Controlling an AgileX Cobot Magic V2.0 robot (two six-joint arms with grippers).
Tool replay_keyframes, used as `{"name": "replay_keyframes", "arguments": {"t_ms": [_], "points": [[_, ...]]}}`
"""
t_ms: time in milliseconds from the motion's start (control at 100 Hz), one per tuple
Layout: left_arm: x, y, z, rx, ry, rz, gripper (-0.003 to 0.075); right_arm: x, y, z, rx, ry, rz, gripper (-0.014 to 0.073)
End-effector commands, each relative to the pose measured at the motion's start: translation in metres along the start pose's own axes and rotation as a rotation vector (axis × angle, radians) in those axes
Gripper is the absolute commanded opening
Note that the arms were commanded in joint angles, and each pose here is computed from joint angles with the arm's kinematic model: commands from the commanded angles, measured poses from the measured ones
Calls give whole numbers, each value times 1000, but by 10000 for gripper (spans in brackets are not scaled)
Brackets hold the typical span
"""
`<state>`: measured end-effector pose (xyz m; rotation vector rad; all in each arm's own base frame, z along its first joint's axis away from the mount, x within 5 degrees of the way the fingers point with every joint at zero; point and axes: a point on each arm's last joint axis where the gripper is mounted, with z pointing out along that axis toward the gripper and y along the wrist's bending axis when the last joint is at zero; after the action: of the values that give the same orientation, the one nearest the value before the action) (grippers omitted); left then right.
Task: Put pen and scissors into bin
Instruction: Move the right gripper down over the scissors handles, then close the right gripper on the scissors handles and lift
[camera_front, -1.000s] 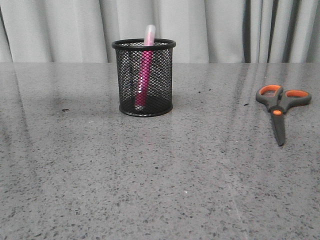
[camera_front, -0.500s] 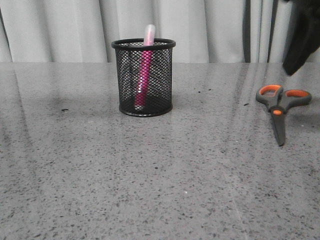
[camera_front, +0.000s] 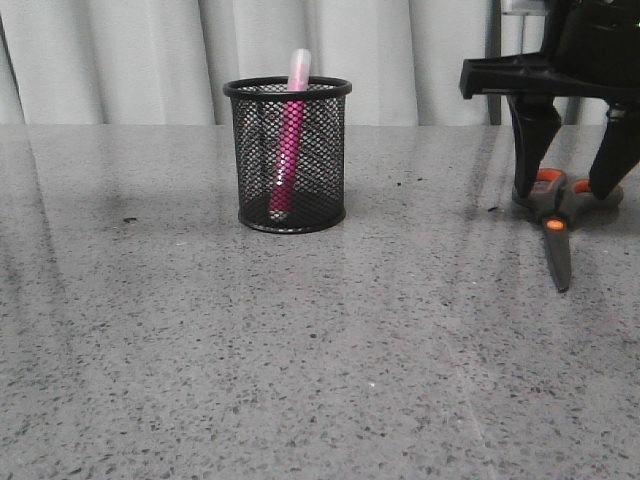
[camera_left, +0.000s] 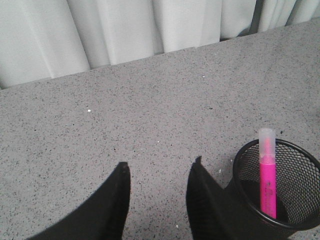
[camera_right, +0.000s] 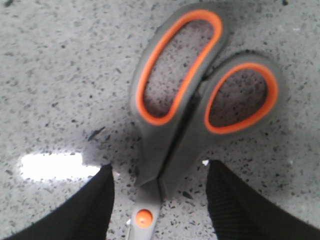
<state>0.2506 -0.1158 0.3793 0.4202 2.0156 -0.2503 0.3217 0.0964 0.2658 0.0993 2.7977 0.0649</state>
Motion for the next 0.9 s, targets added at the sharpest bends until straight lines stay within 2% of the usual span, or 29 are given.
{"name": "replay_keyframes", "arguments": {"t_ms": [0, 700, 890], "points": [[-19, 0, -14, 4, -139, -3, 238, -8, -1, -17, -2, -72, 9, 363], [-21, 1, -15, -5, -157, 23, 238, -12, 3, 12, 11, -32, 30, 362], [-21, 1, -15, -5, -157, 23, 238, -16, 5, 16, -6, -64, 52, 362]]}}
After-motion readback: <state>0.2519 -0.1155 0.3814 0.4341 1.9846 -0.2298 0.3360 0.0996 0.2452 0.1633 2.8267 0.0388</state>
